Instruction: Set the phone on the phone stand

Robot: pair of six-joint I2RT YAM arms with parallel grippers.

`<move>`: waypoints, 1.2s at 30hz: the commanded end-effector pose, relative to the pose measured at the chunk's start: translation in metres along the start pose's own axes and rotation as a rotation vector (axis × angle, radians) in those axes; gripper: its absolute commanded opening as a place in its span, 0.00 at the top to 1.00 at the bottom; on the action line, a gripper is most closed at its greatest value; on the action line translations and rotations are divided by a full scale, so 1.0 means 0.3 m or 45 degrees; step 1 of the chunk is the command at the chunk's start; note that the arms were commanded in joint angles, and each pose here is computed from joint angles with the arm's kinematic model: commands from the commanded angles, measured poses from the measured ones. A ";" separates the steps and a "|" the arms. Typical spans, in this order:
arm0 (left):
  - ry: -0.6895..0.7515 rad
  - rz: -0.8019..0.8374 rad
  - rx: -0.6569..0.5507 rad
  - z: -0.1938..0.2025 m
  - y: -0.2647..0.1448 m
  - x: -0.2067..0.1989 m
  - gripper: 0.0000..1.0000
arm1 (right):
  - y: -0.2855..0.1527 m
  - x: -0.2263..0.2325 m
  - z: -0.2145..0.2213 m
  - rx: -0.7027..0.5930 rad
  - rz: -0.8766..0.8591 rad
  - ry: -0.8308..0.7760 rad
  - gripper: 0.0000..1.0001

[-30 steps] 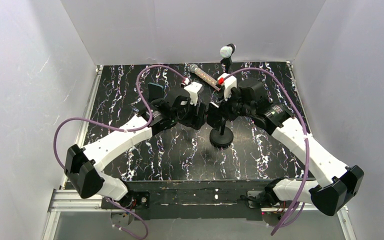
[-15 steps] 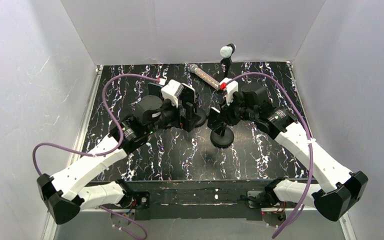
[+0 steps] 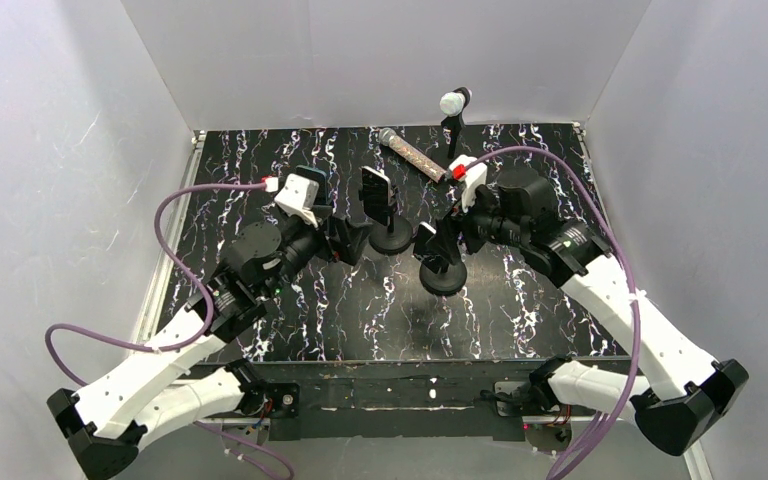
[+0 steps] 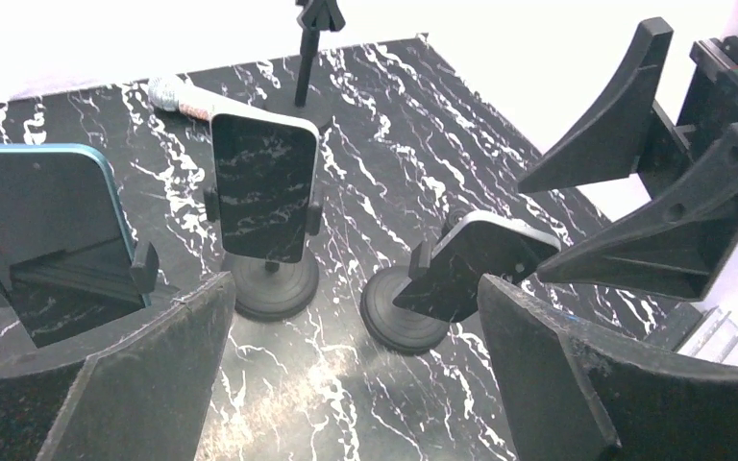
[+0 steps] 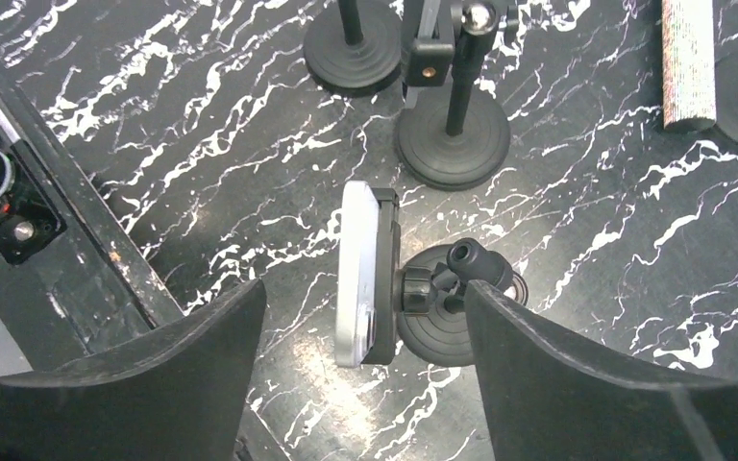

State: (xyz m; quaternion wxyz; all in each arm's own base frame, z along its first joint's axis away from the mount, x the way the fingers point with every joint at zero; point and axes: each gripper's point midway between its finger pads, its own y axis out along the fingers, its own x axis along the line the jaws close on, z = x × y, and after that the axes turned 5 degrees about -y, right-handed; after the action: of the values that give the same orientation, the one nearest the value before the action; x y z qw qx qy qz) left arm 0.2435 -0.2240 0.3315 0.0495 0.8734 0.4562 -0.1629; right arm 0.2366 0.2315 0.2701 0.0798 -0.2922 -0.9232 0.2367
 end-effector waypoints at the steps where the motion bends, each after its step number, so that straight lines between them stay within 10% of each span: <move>1: 0.013 -0.020 -0.115 -0.056 -0.022 0.017 0.02 | -0.053 0.020 -0.104 -0.179 -0.026 -0.008 0.14; 13: 0.007 -0.158 -0.031 0.015 0.006 0.083 0.02 | -0.170 -0.086 -0.148 -0.426 -0.230 0.375 0.08; 27: -0.164 -0.600 -0.039 0.160 -0.083 0.543 0.02 | -0.207 -0.463 0.200 -0.475 0.341 0.837 0.04; 36: -0.030 -0.974 -0.474 0.166 -0.329 0.792 0.02 | -0.344 -0.716 0.522 -0.617 1.227 0.676 0.06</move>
State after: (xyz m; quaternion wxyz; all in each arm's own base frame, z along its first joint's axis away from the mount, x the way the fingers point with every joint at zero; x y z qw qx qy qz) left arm 0.2817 -0.0186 0.1874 0.0681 0.6408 0.7425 -0.1831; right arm 0.2957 0.0326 0.1516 0.2832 -0.6179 -0.7335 0.0042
